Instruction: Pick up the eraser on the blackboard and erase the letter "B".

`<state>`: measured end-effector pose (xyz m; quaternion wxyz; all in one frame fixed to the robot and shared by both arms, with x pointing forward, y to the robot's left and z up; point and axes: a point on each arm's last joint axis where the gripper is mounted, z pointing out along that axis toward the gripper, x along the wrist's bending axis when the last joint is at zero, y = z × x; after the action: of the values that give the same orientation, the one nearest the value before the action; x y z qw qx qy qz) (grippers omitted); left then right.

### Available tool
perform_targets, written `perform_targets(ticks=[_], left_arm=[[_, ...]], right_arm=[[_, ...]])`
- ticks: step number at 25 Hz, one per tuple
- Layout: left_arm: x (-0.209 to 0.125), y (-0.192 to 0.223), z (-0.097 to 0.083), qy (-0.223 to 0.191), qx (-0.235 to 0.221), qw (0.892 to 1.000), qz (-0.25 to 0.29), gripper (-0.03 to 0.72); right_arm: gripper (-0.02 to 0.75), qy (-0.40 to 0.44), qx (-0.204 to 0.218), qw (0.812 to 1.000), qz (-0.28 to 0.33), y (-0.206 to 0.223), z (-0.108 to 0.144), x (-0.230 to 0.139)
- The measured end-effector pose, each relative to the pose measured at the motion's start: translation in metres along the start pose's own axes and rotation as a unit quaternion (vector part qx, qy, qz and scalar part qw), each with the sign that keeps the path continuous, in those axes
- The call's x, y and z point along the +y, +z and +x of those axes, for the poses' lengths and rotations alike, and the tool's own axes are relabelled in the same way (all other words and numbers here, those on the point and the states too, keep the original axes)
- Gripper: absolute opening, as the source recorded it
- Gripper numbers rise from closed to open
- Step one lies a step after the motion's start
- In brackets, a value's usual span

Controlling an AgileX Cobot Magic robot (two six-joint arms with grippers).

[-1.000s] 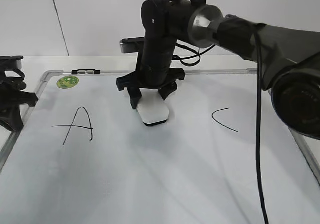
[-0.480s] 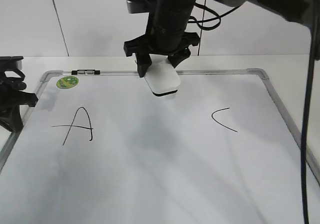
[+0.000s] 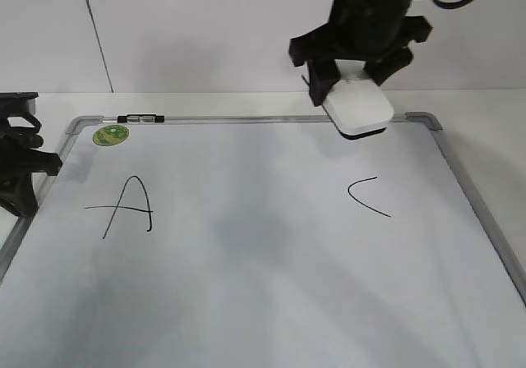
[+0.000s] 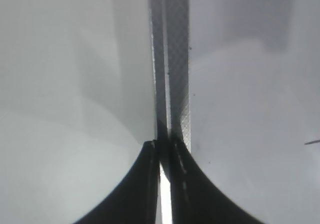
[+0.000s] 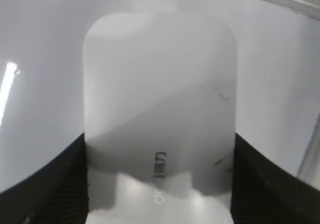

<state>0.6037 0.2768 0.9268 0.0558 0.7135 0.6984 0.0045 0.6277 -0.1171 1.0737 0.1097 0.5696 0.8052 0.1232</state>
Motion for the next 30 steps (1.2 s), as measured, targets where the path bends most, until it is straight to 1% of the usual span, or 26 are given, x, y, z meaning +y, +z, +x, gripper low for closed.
perform_targets(ticks=[4, 8, 11, 13, 18, 21, 23, 27, 30], left_arm=[[0.0, 0.0, 0.0, 0.0, 0.0, 1.0, 0.0, 0.015], [0.0, 0.0, 0.0, 0.0, 0.0, 1.0, 0.0, 0.015], [0.0, 0.0, 0.0, 0.0, 0.0, 1.0, 0.0, 0.015], [0.0, 0.0, 0.0, 0.0, 0.0, 1.0, 0.0, 0.015], [0.0, 0.0, 0.0, -0.001, -0.002, 1.0, 0.001, 0.015], [0.0, 0.0, 0.0, -0.001, -0.002, 1.0, 0.001, 0.015], [0.0, 0.0, 0.0, -0.001, -0.002, 1.0, 0.001, 0.015], [0.0, 0.0, -0.001, -0.003, -0.004, 1.0, 0.001, 0.015], [0.0, 0.0, -0.001, -0.003, -0.004, 1.0, 0.001, 0.015]], right_arm=[[0.54, 0.022, -0.02, 1.0, 0.007, -0.021, -0.029, -0.025], [0.54, 0.05, -0.034, 0.998, 0.026, -0.03, -0.055, -0.052], [0.54, 0.068, -0.042, 0.996, 0.047, -0.03, -0.069, -0.073], [0.54, 0.074, -0.046, 0.994, 0.061, -0.028, -0.074, -0.084], [0.54, 0.073, -0.047, 0.991, 0.098, -0.011, -0.073, -0.101], [0.54, 0.074, -0.047, 0.992, 0.087, -0.005, -0.073, -0.103], [0.54, 0.083, -0.055, 0.993, 0.067, -0.003, -0.077, -0.1], [0.54, 0.113, -0.063, 0.991, 0.045, 0.002, -0.093, -0.1], [0.54, 0.132, -0.068, 0.988, 0.046, 0.01, -0.106, -0.107]])
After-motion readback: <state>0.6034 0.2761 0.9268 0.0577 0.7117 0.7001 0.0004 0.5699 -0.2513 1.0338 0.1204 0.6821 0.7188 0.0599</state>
